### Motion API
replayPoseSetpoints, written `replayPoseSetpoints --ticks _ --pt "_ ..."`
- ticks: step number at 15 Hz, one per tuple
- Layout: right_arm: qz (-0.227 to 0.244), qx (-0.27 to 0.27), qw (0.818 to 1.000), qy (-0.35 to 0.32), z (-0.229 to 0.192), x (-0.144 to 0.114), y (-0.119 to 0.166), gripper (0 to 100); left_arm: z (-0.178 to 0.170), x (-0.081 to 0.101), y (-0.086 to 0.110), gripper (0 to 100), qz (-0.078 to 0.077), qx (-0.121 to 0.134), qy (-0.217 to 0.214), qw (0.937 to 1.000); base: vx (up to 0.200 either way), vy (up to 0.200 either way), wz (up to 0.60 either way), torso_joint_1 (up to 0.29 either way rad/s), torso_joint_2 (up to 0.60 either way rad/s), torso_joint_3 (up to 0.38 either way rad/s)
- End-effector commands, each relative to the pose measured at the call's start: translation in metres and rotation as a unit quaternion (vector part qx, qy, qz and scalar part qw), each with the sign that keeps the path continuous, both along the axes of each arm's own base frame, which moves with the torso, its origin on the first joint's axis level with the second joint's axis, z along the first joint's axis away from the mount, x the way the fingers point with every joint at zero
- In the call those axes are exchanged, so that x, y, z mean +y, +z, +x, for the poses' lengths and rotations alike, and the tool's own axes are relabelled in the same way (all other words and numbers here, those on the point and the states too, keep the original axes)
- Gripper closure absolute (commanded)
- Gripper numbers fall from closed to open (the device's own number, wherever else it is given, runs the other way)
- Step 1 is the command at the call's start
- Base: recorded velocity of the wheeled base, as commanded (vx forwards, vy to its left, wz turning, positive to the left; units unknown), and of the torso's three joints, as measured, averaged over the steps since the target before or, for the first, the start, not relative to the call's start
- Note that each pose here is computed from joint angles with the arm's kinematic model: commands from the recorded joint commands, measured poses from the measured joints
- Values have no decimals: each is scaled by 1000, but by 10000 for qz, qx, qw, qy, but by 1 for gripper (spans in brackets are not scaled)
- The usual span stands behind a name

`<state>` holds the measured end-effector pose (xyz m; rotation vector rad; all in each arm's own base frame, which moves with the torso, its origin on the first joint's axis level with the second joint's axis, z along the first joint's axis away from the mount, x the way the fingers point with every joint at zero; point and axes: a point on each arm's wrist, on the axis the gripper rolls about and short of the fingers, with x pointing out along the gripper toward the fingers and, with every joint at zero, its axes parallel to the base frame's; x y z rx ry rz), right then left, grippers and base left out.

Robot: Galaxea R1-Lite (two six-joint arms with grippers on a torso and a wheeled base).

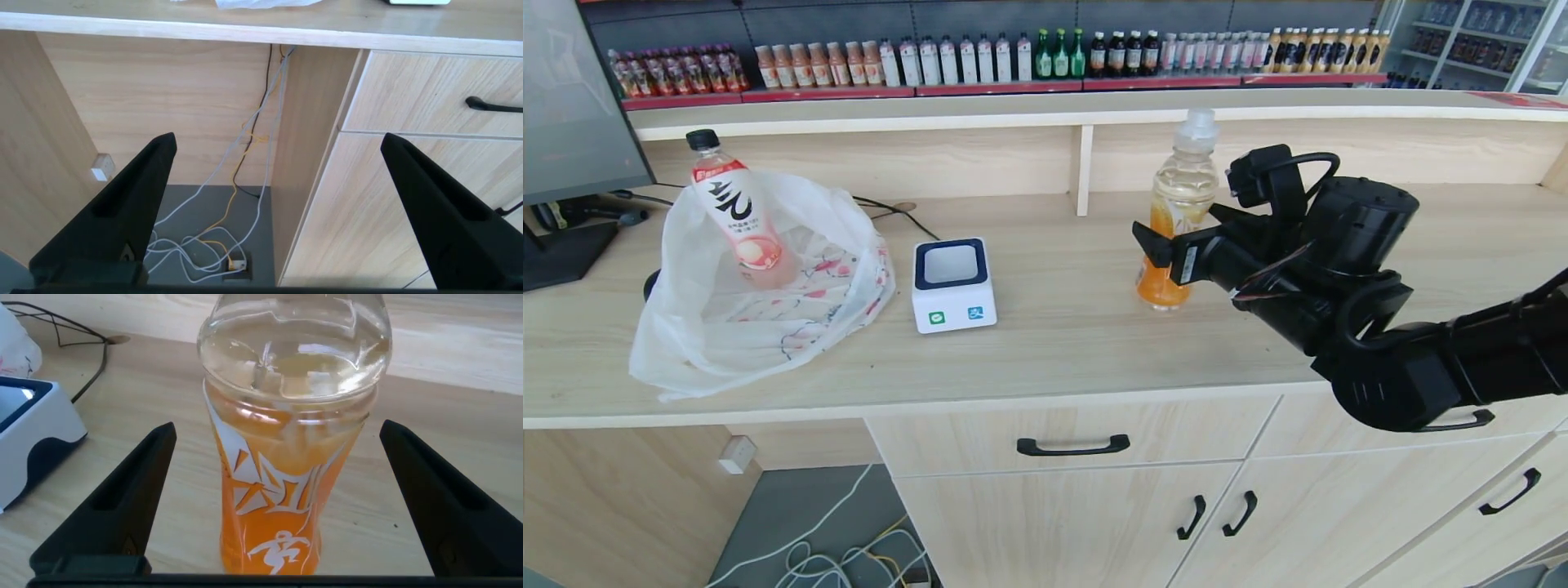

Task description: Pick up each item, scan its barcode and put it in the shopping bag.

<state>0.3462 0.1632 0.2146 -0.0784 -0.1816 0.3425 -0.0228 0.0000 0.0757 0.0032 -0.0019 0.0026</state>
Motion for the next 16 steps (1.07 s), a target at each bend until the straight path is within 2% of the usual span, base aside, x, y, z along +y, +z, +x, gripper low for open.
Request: replayPoseSetpoints --ticks 1,5,10,16 --pt "-26 70 10000 -5 9 8 -10 0 0 0 0 0 -1 -6 3 10000 0 0 0 0 0 0" --pt "66 171 9993 -334 16 10 -16 0 0 0 0 0 -1 -6 3 10000 0 0 0 0 0 0" --pt "396 80 9977 -545 23 15 -9 0 0 0 0 0 -1 -6 3 10000 0 0 0 0 0 0" --pt "483 -41 9968 -630 30 18 -5 0 0 0 0 0 -1 -6 -5 10000 0 0 0 0 0 0"
